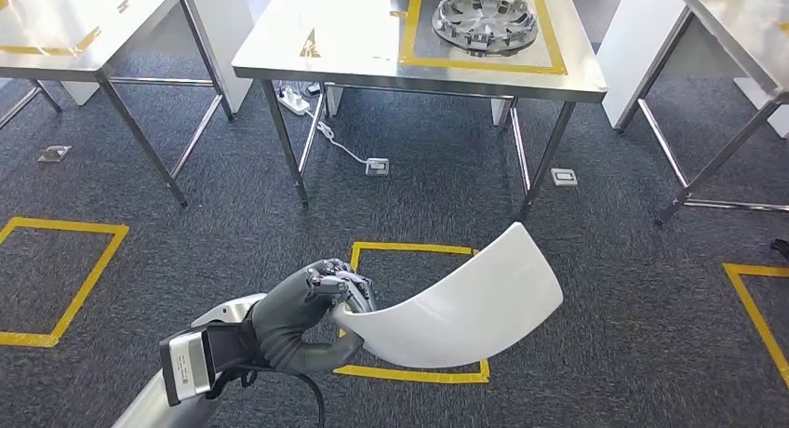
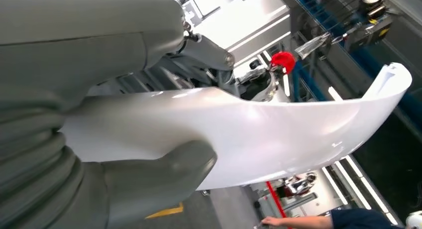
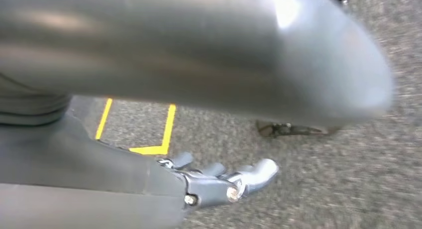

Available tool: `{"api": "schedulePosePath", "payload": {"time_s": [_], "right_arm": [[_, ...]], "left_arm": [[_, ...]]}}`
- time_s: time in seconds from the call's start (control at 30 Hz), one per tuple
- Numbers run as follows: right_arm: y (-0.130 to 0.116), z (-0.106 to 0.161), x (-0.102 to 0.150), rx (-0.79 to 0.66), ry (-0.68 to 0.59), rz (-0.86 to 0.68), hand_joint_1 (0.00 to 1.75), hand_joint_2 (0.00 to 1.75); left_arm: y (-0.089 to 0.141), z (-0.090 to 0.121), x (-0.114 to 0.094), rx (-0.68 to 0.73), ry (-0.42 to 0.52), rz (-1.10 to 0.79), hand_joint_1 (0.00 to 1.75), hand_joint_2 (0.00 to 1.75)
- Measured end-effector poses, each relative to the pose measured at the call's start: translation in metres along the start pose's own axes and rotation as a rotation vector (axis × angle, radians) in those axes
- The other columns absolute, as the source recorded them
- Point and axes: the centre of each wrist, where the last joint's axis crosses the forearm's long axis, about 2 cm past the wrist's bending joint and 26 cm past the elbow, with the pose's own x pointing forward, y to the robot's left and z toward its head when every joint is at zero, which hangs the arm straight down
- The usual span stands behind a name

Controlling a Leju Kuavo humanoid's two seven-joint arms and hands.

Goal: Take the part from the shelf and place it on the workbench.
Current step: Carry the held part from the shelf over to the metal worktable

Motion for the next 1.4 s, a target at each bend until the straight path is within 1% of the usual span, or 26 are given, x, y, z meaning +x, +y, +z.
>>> {"api": "schedulePosePath", "payload": {"time_s": [0.5, 0.7, 0.93, 1.07, 1.2, 1.4], "right_arm": [[0.000, 0.000, 0.001, 0.008, -0.009, 0.001, 0.00, 0.00], [0.001, 0.000, 0.005, 0.010, -0.021, -0.009, 0.00, 0.00], [0.002, 0.000, -0.001, 0.010, -0.010, -0.021, 0.00, 0.00], [0.002, 0.000, -0.003, 0.017, -0.058, -0.031, 0.00, 0.00], [0.006, 0.000, -0.001, 0.041, -0.115, -0.076, 0.00, 0.00], [0.006, 0.000, -0.002, 0.067, -0.151, -0.155, 0.00, 0.00]], "left_arm": [[0.003, 0.006, 0.000, -0.010, 0.017, -0.009, 1.75, 1.75], [0.004, -0.002, 0.003, -0.019, 0.007, -0.015, 1.75, 1.75], [0.003, -0.007, 0.004, -0.025, 0.007, -0.011, 1.75, 1.75], [0.002, -0.011, 0.004, -0.039, 0.008, -0.007, 1.75, 1.75], [0.004, -0.015, 0.006, -0.048, 0.004, -0.016, 1.75, 1.75], [0.004, -0.012, 0.006, -0.045, 0.014, -0.020, 1.75, 1.75]]}}
